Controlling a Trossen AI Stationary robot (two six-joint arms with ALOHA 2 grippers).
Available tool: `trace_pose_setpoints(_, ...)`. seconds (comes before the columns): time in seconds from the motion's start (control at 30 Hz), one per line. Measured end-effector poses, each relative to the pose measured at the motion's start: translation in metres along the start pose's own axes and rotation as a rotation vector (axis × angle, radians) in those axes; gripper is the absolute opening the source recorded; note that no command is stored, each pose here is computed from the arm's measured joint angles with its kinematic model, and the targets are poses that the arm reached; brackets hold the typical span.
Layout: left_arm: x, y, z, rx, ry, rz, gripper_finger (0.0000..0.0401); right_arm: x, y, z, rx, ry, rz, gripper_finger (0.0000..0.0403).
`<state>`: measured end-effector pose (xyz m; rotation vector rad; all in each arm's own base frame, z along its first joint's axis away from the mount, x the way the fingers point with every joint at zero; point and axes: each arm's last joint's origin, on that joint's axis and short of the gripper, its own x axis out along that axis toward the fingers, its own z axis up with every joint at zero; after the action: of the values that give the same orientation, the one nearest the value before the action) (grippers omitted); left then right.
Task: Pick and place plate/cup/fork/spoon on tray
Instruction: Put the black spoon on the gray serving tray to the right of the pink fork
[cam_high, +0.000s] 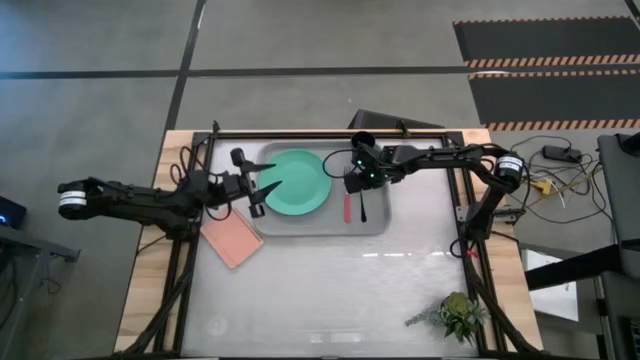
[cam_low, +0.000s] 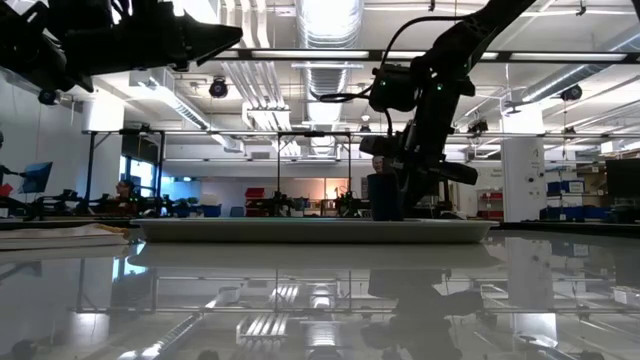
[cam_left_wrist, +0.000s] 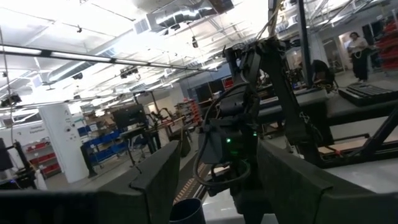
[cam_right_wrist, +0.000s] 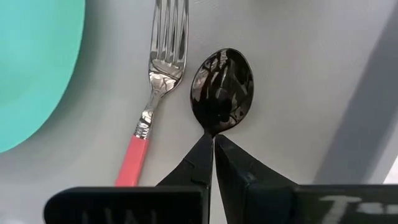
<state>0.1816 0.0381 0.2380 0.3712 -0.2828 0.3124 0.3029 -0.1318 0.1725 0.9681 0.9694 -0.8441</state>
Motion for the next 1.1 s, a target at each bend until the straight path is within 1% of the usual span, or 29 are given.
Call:
trace_pose_setpoints(0.17,0.000,0.000,0.000,0.001,0.002,0.007,0.0196,-0.001,0.000,0.000,-0.002,0.009,0.002,0.0008)
trace_pose_setpoints(0.3,0.000,0.000,0.000,0.001,0.003,0.008,0.0196,-0.005,0.004,0.002,-0.005,0.009,0.029,0.0008)
trace_pose_setpoints(0.6,0.000,0.000,0.000,0.000,0.003,0.007,0.0196,-0.012,0.011,0.009,-0.027,-0.026,0.058,0.0008)
trace_pose_setpoints(0.7,0.000,0.000,0.000,0.000,0.003,0.007,0.0196,-0.010,0.013,0.005,-0.044,-0.057,0.024,0.0008)
trace_pose_setpoints(0.87,0.000,0.000,0.000,0.000,0.003,0.007,0.0196,-0.003,0.015,-0.002,-0.077,-0.072,-0.023,0.0008)
trace_pose_setpoints(1.0,0.000,0.000,0.000,0.000,0.003,0.007,0.0196,-0.002,0.017,-0.003,-0.095,-0.118,-0.034,0.0008)
trace_pose_setpoints(1.1,0.000,0.000,0.000,-0.001,0.003,0.007,0.0196,-0.001,0.019,-0.002,-0.098,-0.140,-0.016,0.0008)
